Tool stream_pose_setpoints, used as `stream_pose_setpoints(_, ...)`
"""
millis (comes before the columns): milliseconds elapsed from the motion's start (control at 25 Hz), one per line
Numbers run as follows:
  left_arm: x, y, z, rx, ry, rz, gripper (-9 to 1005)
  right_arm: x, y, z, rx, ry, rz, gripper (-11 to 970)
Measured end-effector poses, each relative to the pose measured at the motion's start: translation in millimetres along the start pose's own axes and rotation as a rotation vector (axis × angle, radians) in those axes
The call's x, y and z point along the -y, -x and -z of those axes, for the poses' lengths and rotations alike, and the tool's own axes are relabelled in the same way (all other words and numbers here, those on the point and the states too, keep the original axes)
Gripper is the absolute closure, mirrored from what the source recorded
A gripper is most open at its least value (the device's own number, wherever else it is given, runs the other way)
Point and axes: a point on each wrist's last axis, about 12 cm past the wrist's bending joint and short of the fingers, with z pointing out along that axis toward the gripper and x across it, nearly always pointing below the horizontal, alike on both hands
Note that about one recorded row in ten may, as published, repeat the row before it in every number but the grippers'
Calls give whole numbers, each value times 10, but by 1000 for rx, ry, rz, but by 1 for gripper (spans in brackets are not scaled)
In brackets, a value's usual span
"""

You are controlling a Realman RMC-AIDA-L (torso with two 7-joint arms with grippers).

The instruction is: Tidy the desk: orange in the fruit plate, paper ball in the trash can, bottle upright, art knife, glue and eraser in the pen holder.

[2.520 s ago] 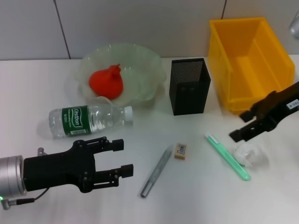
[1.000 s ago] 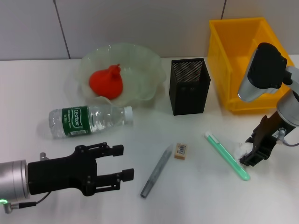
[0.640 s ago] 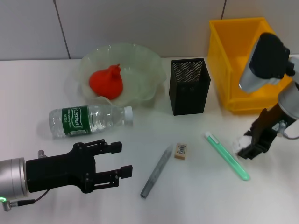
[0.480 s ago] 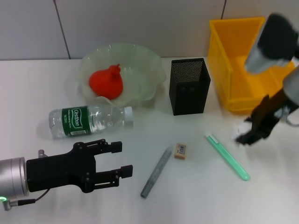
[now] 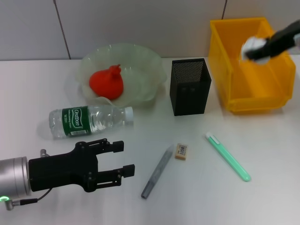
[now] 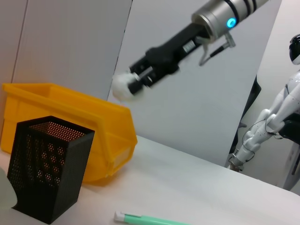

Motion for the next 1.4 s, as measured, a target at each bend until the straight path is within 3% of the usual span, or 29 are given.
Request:
stream_pose_setpoints(160,-6,1,-23,-1,4,-1,253,128,-40,-111,60,-83,-72,416)
stream_pose_setpoints(560,-16,11,-37,0,7,-4,253,193,-108,-313,86,-131,-109,350)
stream_pose_setpoints(1160,-27,29,-50,0,6,-6,254,223,-107,-380,115,-164,-123,238)
stream_pose_setpoints(1400,-30,32,-49,-1,6,-8,253,224,-115,-401,204,-157,-154,239)
